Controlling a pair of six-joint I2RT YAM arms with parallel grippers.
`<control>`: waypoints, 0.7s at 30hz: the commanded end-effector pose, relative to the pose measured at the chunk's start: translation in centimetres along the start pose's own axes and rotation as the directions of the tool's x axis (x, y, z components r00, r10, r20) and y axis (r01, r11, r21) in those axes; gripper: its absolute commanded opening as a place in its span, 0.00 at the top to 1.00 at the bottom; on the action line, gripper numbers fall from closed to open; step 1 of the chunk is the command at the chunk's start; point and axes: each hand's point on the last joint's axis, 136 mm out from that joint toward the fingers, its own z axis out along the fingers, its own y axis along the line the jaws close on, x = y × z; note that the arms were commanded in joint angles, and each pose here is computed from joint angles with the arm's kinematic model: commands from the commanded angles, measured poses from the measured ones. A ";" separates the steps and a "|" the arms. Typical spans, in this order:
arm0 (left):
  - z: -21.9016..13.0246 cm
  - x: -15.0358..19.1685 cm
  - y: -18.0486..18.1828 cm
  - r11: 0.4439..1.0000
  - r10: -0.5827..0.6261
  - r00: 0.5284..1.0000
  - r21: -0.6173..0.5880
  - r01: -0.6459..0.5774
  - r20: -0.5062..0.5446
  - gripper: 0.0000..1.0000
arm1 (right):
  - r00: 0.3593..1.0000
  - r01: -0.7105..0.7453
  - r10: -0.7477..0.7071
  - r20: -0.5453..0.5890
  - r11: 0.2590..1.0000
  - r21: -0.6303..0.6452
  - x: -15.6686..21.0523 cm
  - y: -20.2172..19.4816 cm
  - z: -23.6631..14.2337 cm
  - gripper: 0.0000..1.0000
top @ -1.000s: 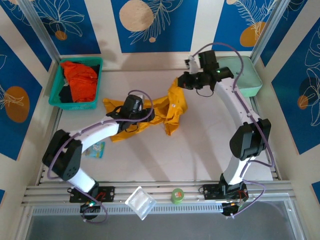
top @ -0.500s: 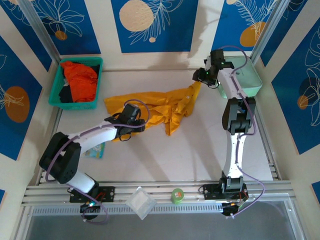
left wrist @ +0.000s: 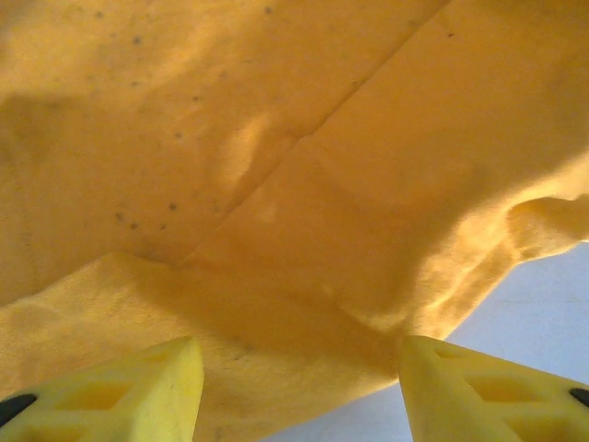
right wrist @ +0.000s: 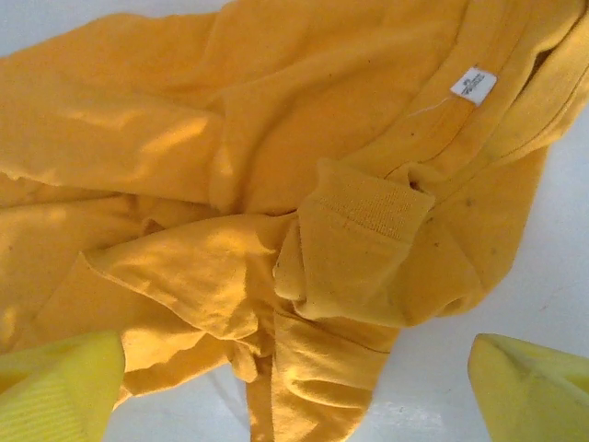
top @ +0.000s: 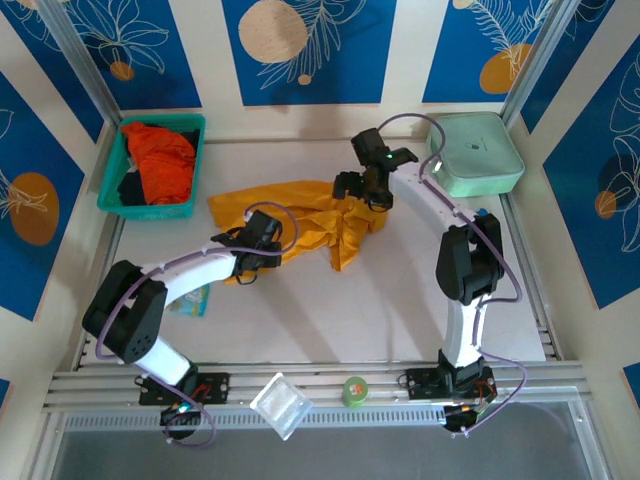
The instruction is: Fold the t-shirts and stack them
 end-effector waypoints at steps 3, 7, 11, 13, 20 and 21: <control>1.3 1.6 2.2 0.996 -0.025 0.998 -0.085 0.020 -0.062 0.43 | 0.996 -0.074 0.082 -0.032 0.978 0.197 0.5 -1.6 3.8 0.06; 2.3 1.9 2.0 0.997 -0.026 0.996 -0.074 0.020 -0.082 0.46 | 0.997 -0.067 0.078 -0.027 0.956 0.287 -0.2 -2.4 5.5 0.17; 3.6 2.3 2.0 0.997 -0.024 0.994 -0.076 0.016 -0.106 0.59 | 0.997 -0.065 0.075 -0.015 0.936 0.345 -1.0 -3.3 4.9 0.55; 4.2 2.5 2.1 0.996 -0.026 0.993 -0.083 0.016 -0.118 0.75 | 0.998 -0.066 0.070 0.001 0.936 0.346 -1.2 -3.7 4.0 0.73; 4.7 2.4 3.5 0.991 -0.016 0.993 -0.132 0.001 -0.117 1.00 | 0.995 -0.084 0.067 0.069 0.952 0.295 -0.6 -6.1 -1.6 1.00; 4.5 2.2 3.7 0.990 -0.014 0.994 -0.140 -0.002 -0.111 1.00 | 0.995 -0.091 0.074 0.072 0.954 0.287 -0.4 -6.8 -2.3 1.00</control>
